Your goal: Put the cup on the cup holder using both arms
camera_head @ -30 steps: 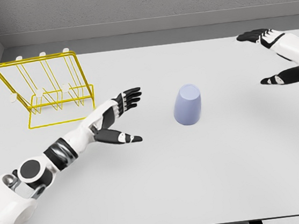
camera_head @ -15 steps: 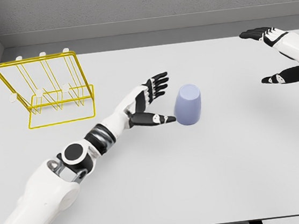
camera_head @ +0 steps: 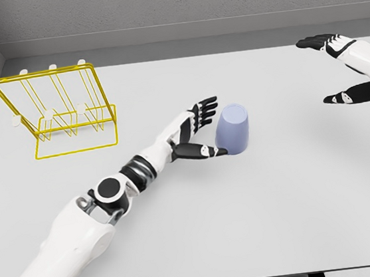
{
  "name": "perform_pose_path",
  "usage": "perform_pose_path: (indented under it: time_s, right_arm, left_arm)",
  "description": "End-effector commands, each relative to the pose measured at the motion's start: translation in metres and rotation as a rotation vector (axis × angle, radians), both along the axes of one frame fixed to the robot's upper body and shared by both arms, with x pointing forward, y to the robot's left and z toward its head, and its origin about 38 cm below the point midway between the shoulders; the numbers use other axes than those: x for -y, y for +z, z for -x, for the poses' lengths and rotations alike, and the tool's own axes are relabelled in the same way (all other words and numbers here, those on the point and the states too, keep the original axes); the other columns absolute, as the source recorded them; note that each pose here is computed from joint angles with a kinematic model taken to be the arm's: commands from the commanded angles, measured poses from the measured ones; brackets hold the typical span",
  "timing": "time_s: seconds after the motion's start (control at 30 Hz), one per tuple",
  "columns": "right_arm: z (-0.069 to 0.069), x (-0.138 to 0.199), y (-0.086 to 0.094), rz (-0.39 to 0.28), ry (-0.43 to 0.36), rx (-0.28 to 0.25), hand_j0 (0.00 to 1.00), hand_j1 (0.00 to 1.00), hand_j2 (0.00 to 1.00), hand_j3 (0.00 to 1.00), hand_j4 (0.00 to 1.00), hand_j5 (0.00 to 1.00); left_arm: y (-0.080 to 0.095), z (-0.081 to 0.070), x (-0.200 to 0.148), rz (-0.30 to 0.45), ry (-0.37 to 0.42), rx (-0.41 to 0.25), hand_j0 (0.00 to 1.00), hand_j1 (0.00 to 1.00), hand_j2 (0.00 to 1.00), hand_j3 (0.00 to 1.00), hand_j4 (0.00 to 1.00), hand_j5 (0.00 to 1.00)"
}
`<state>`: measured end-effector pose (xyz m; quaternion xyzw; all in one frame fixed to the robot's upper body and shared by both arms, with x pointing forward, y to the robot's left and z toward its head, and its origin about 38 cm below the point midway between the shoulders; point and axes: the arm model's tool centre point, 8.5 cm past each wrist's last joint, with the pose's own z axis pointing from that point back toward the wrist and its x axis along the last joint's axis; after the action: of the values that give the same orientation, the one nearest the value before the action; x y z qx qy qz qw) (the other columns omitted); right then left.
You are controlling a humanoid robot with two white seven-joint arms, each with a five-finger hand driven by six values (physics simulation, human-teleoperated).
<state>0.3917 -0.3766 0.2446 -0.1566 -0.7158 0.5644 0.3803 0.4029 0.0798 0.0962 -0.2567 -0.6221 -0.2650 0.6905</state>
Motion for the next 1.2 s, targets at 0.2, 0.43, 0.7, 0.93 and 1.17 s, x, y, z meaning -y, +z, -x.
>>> perform_pose_path:
  time_s: [0.2, 0.43, 0.7, 0.93, 1.17]
  right_arm:
    - [0.0, 0.001, 0.0, -0.009, -0.001, -0.001, 1.0, 1.0, 1.0, 1.0, 1.0, 1.0]
    - [0.0, 0.001, 0.001, -0.009, 0.0, 0.0, 1.0, 1.0, 1.0, 1.0, 1.0, 1.0]
    - [0.0, 0.001, 0.001, -0.009, 0.0, 0.0, 1.0, 1.0, 1.0, 1.0, 1.0, 1.0]
    - [0.001, 0.0, 0.001, -0.008, 0.002, -0.001, 1.0, 1.0, 1.0, 1.0, 1.0, 1.0]
    - [0.001, 0.0, 0.001, -0.009, 0.003, 0.0, 1.0, 1.0, 1.0, 1.0, 1.0, 1.0]
  left_arm:
    - [-0.005, 0.0, 0.009, -0.004, 0.0, -0.007, 1.0, 1.0, 1.0, 1.0, 1.0, 1.0]
    - [-0.012, -0.002, 0.016, -0.023, 0.004, -0.007, 1.0, 1.0, 1.0, 1.0, 1.0, 1.0]
    - [-0.005, -0.003, 0.028, -0.011, -0.009, 0.009, 1.0, 1.0, 1.0, 1.0, 1.0, 1.0]
    - [-0.01, -0.003, 0.031, -0.018, -0.009, -0.004, 1.0, 1.0, 1.0, 1.0, 1.0, 1.0]
    - [-0.018, -0.004, 0.033, -0.021, -0.001, -0.027, 1.0, 1.0, 1.0, 1.0, 1.0, 1.0]
